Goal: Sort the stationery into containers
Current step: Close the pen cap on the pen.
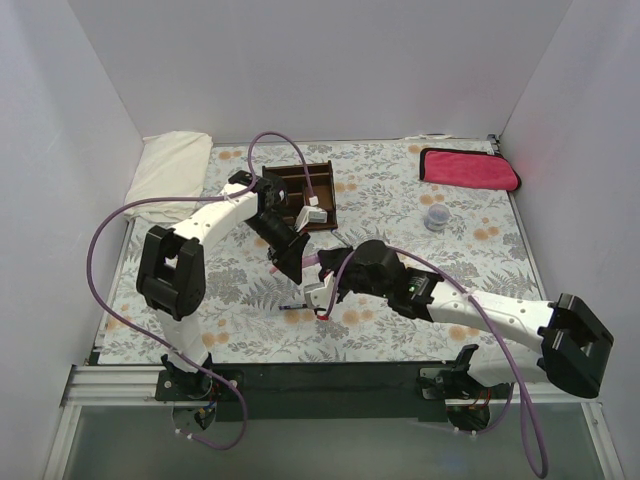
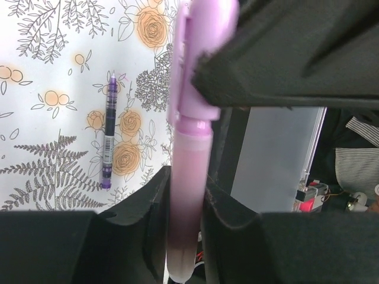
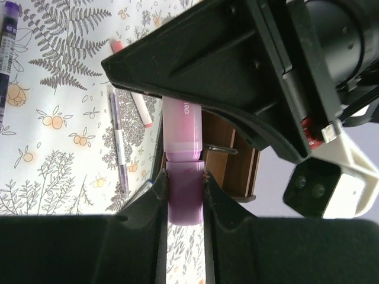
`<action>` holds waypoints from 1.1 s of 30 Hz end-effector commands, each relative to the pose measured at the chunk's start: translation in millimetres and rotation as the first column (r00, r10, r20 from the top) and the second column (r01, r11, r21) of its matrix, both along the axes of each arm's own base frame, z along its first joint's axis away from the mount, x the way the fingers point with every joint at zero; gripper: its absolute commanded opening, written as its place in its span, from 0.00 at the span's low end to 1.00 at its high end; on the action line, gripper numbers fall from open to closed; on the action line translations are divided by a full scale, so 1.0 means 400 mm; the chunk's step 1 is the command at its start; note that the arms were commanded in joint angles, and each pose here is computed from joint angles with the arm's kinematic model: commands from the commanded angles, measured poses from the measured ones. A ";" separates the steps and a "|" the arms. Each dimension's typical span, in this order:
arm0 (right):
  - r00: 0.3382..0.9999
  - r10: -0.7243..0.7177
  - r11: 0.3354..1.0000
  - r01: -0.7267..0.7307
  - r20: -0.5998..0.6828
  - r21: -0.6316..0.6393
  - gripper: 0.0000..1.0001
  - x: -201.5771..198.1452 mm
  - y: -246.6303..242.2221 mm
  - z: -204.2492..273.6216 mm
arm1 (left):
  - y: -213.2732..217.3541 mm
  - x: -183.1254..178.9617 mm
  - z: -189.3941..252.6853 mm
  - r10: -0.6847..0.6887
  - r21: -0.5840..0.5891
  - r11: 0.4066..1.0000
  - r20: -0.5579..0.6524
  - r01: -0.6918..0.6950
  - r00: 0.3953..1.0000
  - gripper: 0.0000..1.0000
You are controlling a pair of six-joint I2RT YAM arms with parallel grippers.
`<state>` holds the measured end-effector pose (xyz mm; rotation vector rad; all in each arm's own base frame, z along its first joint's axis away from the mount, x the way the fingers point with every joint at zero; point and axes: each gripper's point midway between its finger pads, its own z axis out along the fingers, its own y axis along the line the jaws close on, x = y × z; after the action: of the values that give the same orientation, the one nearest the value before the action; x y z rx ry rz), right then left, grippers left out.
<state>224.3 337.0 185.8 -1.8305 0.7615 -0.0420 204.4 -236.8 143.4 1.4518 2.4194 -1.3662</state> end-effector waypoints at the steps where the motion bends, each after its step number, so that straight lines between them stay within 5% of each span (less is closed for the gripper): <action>1: 0.992 0.076 0.993 -0.084 0.099 0.086 0.01 -0.022 0.029 0.088 | 0.004 0.001 0.003 -0.012 0.015 1.000 0.004 0.012 1.000 0.26; 5: 0.989 0.105 0.991 -0.113 0.103 0.069 0.01 -0.032 0.030 0.080 | 0.002 0.002 0.004 -0.008 0.014 1.000 0.000 0.008 1.000 0.28; 10: 0.987 0.109 0.992 -0.116 0.115 0.055 0.01 -0.029 0.031 0.075 | 0.005 -0.007 -0.001 -0.010 0.015 1.000 -0.013 0.010 1.000 0.00; 24: 0.969 0.215 0.975 -0.220 0.118 0.031 0.01 -0.075 0.054 0.052 | -0.048 0.008 0.060 0.000 -0.109 0.994 -0.029 -0.003 1.000 0.00; 33: 0.981 0.187 0.979 -0.180 -0.060 0.099 0.01 -0.087 0.080 0.062 | -0.076 0.025 0.094 0.009 -0.160 0.987 -0.033 -0.015 0.999 0.00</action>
<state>225.5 335.4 191.3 -1.8443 0.7143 -0.0664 206.7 -243.0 154.4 1.4213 2.4522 -1.4260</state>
